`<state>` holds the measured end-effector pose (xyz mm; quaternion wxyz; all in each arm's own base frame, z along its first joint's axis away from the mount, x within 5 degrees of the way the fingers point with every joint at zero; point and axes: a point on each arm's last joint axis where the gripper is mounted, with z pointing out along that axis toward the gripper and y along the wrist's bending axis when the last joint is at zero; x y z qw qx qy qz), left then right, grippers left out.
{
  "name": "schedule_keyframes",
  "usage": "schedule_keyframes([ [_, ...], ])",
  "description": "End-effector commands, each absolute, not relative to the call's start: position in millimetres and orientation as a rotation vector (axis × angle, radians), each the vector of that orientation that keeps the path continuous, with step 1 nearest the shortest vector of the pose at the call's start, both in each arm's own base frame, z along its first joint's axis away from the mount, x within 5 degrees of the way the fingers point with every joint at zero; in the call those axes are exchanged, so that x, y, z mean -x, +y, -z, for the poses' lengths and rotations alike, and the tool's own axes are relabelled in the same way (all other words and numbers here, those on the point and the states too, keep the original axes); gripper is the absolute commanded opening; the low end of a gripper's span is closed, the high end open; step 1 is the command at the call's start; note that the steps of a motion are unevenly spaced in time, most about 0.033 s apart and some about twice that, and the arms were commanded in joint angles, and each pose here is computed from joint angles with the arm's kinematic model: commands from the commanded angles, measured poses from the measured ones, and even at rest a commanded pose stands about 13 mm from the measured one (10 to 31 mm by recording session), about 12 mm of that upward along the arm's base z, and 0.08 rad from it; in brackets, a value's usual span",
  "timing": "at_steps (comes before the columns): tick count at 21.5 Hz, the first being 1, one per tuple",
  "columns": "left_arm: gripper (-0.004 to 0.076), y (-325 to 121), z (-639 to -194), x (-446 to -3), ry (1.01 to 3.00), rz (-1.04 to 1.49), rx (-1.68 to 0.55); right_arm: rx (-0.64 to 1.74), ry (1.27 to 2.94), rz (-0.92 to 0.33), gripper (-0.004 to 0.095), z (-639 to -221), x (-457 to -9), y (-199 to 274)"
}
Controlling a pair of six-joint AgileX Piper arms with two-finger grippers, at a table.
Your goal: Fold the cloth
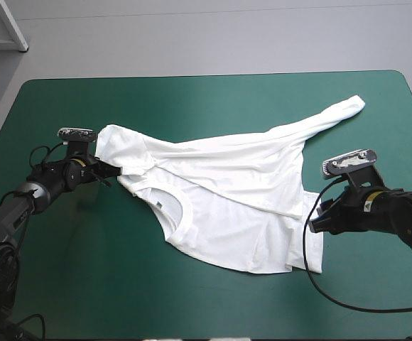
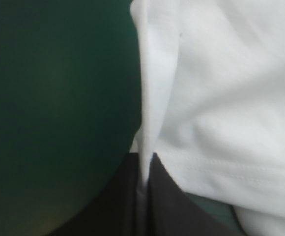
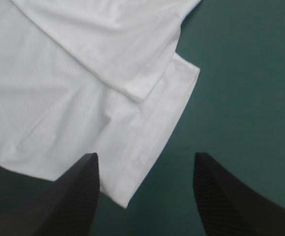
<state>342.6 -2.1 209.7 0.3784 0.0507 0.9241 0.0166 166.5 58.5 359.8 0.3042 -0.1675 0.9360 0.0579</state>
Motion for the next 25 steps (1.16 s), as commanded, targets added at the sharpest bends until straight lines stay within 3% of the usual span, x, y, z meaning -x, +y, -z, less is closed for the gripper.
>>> schedule_keyframes([
  [1, 0.0019, -3.4, -233.2, -345.0, 2.271, -0.039, -0.117, 0.407, 2.485, -0.164, 0.0536, -365.3, -151.2, 53.4],
  [5, 0.0019, -3.4, -232.9, -344.7, 2.275, -0.039, -0.117, 0.375, 2.5, -0.2, 0.0536, -349.0, -142.0, 52.2],
  [10, 0.0019, -3.4, -232.6, -344.5, 2.279, -0.041, -0.122, 0.276, 2.585, -0.436, 0.0545, -285.9, -144.9, 67.9],
  [15, 0.0019, -3.4, -232.3, -344.2, 2.284, -0.04, -0.122, 0.302, 2.689, -0.387, 0.0662, -245.8, -159.6, 71.5],
  [18, 0.0019, -3.4, -232.0, -344.0, 2.288, -0.04, -0.123, 0.321, 2.784, -0.393, 0.0661, -227.8, -170.6, 77.2],
  [20, 0.0019, -3.4, -232.0, -344.0, 2.288, -0.04, -0.123, 0.336, 2.841, -0.385, 0.0618, -215.7, -176.9, 79.7],
  [25, 0.0019, -3.4, -231.6, -343.6, 2.293, -0.04, -0.123, 0.392, 2.935, -0.345, 0.0243, -194.6, -185.0, 81.6],
])
